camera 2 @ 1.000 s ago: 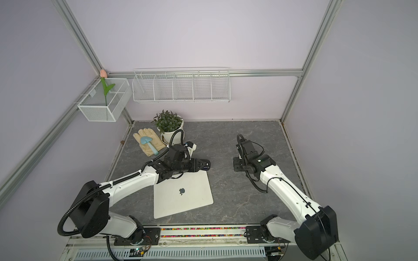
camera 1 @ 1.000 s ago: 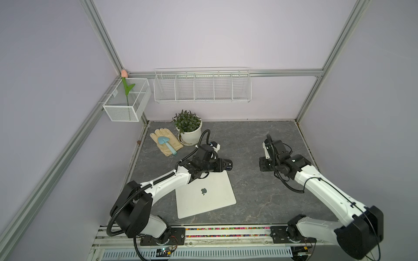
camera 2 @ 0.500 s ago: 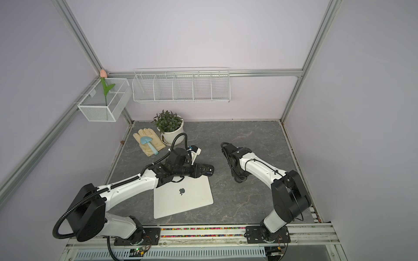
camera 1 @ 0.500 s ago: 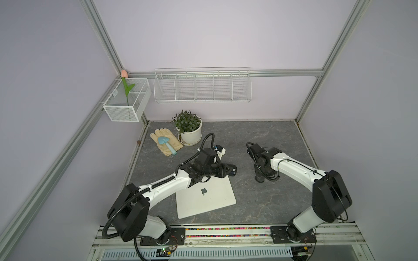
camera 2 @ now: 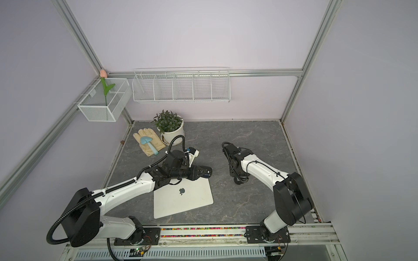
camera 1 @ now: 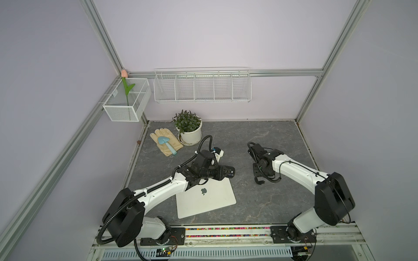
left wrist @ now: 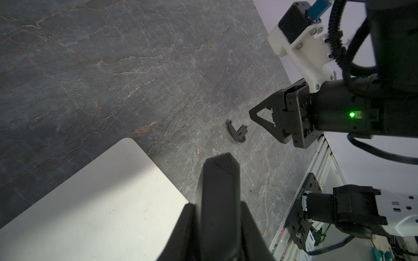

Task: Insert the wireless mouse receiver into the laptop
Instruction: Place the lid at the center of the board, then take out the USB plug from the mouse.

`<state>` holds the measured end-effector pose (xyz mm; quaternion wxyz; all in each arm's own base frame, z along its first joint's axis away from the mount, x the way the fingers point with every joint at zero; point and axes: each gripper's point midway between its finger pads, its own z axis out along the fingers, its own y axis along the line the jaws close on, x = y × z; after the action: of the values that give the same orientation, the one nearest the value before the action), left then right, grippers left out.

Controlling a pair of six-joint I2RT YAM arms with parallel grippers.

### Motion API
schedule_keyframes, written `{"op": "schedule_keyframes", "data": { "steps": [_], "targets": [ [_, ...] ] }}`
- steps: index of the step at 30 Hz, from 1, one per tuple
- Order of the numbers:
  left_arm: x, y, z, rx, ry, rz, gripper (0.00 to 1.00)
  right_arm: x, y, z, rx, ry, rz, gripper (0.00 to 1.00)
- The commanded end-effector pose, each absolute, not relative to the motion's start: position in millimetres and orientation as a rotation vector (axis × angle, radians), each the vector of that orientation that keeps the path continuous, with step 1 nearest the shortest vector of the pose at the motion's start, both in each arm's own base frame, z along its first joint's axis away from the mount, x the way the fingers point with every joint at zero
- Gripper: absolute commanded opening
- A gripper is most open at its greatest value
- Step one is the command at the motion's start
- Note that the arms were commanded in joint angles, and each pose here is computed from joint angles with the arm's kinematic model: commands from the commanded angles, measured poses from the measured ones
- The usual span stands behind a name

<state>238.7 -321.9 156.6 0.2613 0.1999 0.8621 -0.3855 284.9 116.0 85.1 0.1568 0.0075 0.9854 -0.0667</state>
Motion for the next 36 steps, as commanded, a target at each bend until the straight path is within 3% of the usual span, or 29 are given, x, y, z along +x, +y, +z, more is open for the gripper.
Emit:
{"op": "schedule_keyframes", "data": {
  "steps": [1, 7, 15, 21, 36],
  "targets": [
    [236, -325, 161, 0.581, 2.298, -1.065, 0.0, 285, 132, 92, 0.029, 2.815, 0.057, 0.56],
    [223, -334, 159, 0.661, 2.241, -1.175, 0.0, 297, 164, 155, 0.01, 2.536, 0.605, 0.65],
    [234, -353, 140, 0.587, 2.307, -1.25, 0.0, 278, 169, 210, 0.069, 2.227, 0.886, 0.7],
    [252, -367, 105, 0.466, 2.47, -1.211, 0.0, 268, 169, 185, 0.263, 2.236, 1.019, 0.81],
    [255, -374, 59, 0.456, 2.727, -1.019, 0.0, 282, 189, 125, 0.464, 2.326, 1.169, 0.82]
  ]
}}
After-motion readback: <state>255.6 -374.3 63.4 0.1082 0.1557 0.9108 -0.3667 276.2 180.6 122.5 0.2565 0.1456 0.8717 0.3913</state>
